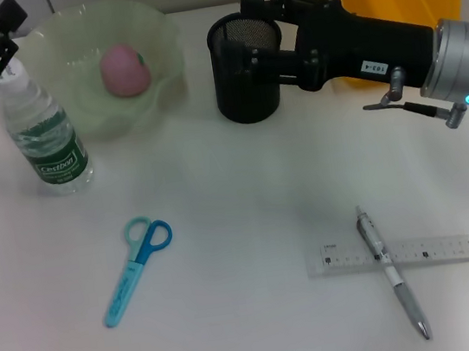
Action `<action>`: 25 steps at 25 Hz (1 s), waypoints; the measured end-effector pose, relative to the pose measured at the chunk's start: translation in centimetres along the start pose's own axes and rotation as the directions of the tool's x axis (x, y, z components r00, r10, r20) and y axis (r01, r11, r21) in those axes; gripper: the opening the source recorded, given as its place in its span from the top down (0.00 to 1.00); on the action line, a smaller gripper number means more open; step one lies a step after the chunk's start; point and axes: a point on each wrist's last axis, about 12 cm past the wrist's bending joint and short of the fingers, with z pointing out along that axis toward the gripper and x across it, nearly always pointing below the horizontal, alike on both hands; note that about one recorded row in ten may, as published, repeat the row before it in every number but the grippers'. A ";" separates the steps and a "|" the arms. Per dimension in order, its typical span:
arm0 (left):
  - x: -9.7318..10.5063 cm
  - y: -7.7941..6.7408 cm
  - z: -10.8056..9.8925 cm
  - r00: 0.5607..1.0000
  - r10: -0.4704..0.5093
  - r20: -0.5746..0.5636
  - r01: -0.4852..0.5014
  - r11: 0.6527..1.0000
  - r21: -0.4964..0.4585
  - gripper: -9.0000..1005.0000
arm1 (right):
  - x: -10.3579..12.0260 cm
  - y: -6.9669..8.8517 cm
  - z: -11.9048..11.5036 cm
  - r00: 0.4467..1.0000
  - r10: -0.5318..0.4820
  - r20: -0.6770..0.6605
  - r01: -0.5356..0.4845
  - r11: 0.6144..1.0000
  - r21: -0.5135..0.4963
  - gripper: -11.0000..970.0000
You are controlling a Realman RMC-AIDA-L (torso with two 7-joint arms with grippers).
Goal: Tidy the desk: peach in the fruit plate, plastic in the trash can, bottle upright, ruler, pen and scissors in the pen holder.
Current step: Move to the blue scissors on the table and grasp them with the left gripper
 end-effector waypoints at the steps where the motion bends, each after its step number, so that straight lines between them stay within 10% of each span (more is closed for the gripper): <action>1: -0.3 -0.1 0.1 1.000 -0.012 0.009 0.012 1.000 0.019 0.51 | 0.0 0.0 -0.1 1.000 0.001 0.000 -0.001 1.000 0.000 0.26; 13: -1.9 -2.3 1.4 0.958 -0.102 -0.270 0.193 0.923 0.334 0.51 | 0.6 0.4 -1.5 1.000 0.027 0.002 -0.027 1.000 0.012 0.26; 25: -3.5 -4.0 2.5 0.700 -0.158 -0.697 0.437 0.866 0.242 0.51 | 2.0 0.9 -3.2 0.998 0.059 -0.001 -0.059 0.997 0.052 0.26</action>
